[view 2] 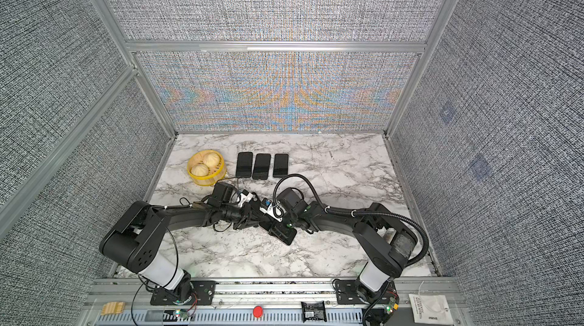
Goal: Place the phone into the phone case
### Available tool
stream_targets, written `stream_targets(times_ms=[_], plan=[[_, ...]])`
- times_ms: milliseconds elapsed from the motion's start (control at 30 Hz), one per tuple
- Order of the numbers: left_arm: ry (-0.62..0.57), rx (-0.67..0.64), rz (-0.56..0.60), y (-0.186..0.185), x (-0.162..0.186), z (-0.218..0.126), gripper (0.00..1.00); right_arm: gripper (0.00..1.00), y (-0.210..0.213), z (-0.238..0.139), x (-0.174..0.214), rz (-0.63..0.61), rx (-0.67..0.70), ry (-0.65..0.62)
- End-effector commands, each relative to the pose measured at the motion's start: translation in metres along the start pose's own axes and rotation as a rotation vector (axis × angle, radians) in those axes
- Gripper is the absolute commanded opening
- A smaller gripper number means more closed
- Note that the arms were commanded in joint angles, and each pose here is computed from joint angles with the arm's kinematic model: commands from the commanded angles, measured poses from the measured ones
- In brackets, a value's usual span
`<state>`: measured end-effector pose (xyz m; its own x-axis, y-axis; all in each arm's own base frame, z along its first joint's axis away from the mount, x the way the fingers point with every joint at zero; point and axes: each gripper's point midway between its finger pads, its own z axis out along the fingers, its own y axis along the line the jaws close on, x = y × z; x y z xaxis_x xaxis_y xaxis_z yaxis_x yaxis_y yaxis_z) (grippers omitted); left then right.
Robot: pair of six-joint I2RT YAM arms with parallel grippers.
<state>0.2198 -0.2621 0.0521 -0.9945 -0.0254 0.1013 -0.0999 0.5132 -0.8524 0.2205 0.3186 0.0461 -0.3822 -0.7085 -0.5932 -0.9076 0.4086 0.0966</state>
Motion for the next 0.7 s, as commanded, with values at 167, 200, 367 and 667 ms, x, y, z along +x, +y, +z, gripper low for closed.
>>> stream_targets(times_ms=[167, 200, 367, 667], plan=[[0.026, 0.062, 0.051, -0.018, 0.002, 0.0, 0.17, 0.69, -0.001, -0.001, -0.012, 0.003, -0.005, -0.039], [0.028, 0.064, 0.055, -0.018, 0.003, 0.0, 0.17, 0.69, -0.002, -0.001, -0.013, 0.005, -0.003, -0.041], [0.031, 0.068, 0.06, -0.02, 0.004, 0.001, 0.22, 0.68, -0.002, 0.0, -0.014, 0.004, -0.002, -0.046], [0.024, 0.082, 0.077, -0.026, 0.003, 0.0, 0.17, 0.68, -0.004, 0.001, -0.013, 0.006, 0.001, -0.043]])
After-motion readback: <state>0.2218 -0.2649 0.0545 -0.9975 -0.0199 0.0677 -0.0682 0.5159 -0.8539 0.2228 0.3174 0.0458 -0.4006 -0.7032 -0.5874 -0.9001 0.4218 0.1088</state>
